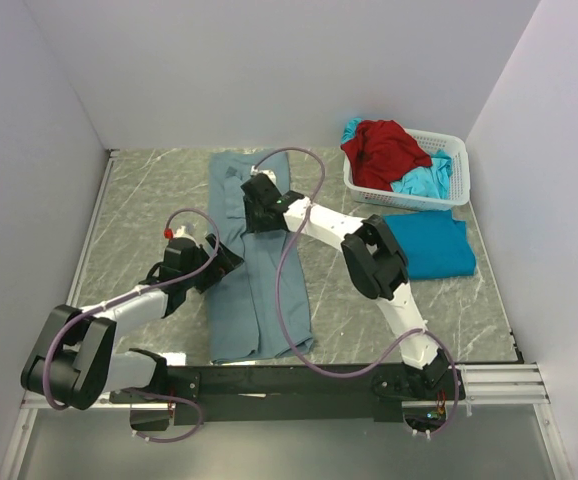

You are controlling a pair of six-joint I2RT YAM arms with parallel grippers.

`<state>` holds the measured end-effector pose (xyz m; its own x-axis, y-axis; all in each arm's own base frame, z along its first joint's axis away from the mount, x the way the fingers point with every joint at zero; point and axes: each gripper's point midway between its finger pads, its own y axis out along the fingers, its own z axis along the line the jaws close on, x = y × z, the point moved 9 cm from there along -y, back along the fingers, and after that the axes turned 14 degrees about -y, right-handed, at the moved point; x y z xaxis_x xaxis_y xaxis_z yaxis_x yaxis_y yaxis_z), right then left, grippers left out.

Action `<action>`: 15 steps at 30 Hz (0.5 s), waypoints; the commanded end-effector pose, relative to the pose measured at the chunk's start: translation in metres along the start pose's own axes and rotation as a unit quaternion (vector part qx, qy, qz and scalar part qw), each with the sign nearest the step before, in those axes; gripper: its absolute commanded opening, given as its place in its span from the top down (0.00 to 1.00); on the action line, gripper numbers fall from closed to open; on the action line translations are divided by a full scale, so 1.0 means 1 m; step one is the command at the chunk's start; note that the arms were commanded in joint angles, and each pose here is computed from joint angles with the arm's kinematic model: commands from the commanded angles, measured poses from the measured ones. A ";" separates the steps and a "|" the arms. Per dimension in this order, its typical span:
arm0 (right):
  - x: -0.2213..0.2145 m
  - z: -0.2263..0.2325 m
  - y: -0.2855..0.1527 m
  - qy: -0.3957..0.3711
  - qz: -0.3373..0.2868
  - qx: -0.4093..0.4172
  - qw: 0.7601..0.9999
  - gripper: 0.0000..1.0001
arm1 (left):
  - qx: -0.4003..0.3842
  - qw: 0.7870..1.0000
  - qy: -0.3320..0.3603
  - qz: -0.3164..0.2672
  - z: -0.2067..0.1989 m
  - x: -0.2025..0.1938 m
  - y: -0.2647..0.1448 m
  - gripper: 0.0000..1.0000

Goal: Fold and stack the t-shirts
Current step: Fold the tshirt

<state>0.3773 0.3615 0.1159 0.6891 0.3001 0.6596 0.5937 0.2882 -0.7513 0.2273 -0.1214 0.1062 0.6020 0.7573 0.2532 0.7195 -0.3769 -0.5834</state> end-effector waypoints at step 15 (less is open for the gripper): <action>-0.115 0.033 -0.179 -0.238 -0.032 0.244 0.940 0.45 | -0.043 0.998 0.029 -0.018 -0.027 0.005 -0.028 0.00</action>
<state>0.2180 0.2976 0.1799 0.4925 0.4947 0.7161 0.4054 0.5976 -0.6917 0.2179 -0.1197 0.1245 0.5927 0.7548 0.2809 0.7424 -0.3768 -0.5539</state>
